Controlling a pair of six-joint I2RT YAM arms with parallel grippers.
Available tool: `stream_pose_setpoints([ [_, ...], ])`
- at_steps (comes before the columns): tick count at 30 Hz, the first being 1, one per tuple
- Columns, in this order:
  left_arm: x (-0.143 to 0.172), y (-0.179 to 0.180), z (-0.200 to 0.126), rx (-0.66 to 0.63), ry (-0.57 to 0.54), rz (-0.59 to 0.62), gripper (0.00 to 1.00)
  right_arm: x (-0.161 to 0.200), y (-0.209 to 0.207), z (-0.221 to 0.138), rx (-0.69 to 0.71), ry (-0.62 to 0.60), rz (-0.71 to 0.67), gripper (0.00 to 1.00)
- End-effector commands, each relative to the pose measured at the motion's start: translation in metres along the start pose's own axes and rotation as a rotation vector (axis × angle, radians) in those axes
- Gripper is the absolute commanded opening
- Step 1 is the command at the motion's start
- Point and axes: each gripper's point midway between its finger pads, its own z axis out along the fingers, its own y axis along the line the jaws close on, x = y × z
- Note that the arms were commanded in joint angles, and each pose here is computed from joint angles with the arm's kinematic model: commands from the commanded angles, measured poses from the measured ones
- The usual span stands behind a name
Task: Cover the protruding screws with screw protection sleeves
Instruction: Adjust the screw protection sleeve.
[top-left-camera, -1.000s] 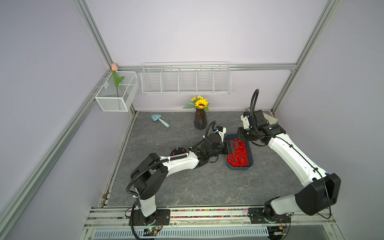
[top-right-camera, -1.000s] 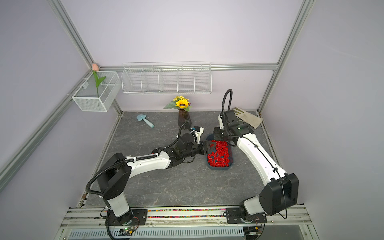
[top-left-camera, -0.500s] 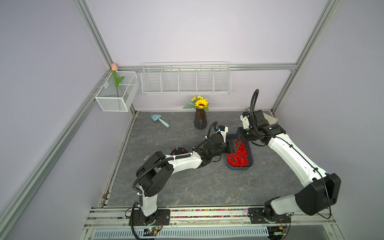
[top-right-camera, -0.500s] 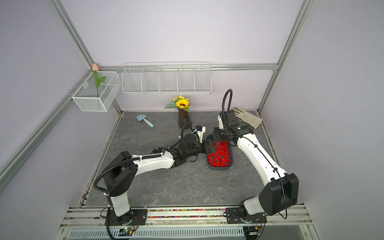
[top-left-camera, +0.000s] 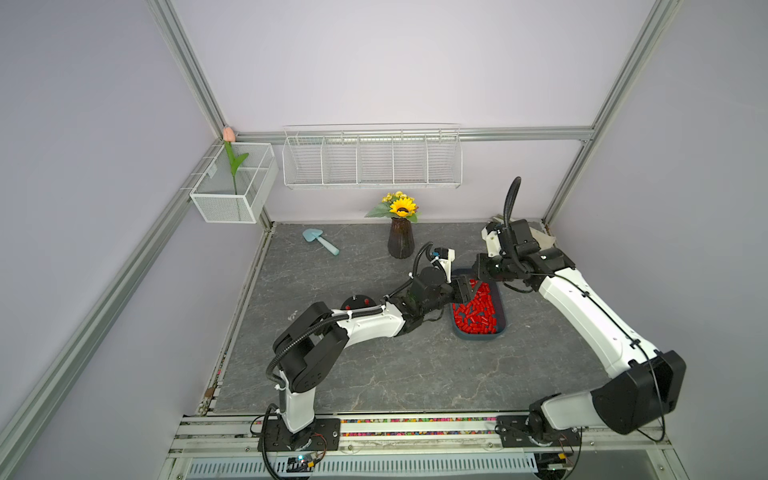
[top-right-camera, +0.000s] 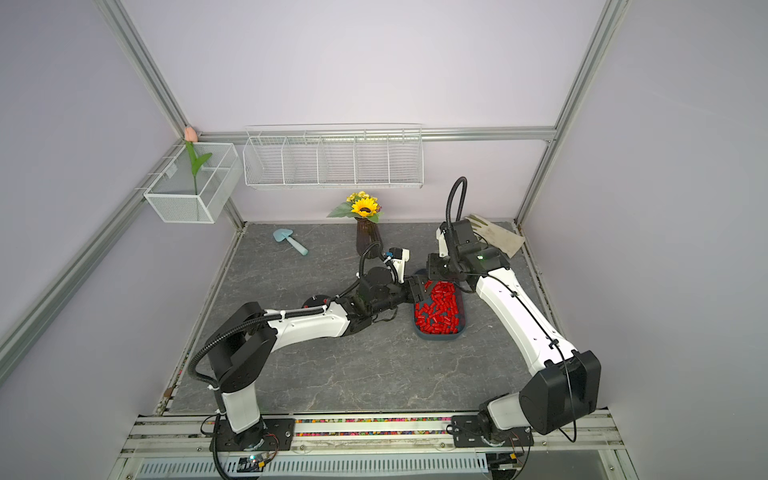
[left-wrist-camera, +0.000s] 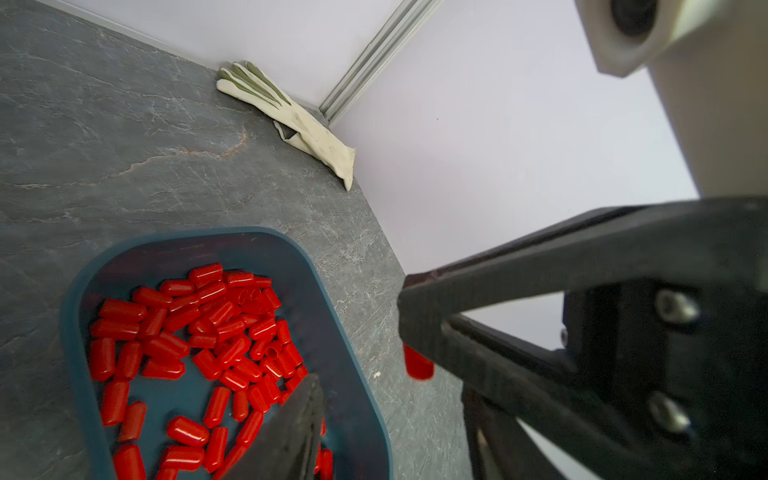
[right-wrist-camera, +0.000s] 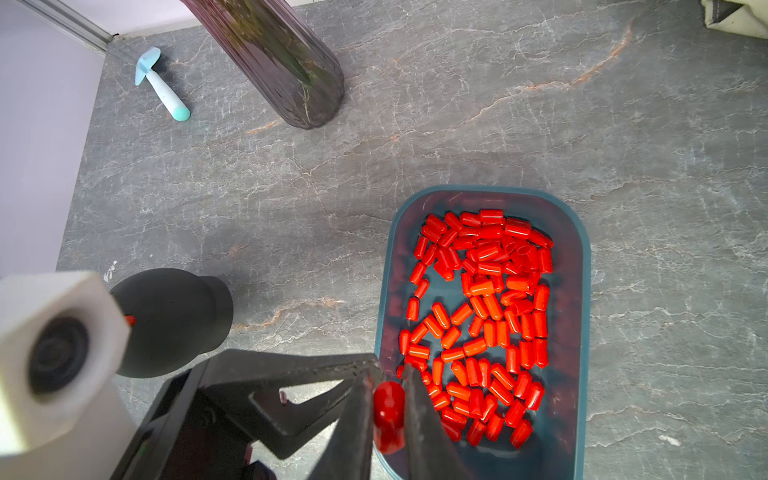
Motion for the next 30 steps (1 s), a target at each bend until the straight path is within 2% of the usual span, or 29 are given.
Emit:
stream_pose_setpoints([
  [1,-0.007,-0.005,0.007,0.010,-0.036,-0.004,0.56,-0.007,0.007,-0.014,-0.034,-0.034,0.007,0.17],
  [30,-0.019,0.020,0.004,-0.058,-0.059,-0.004,0.54,-0.006,0.011,-0.017,-0.056,-0.034,0.000,0.17],
])
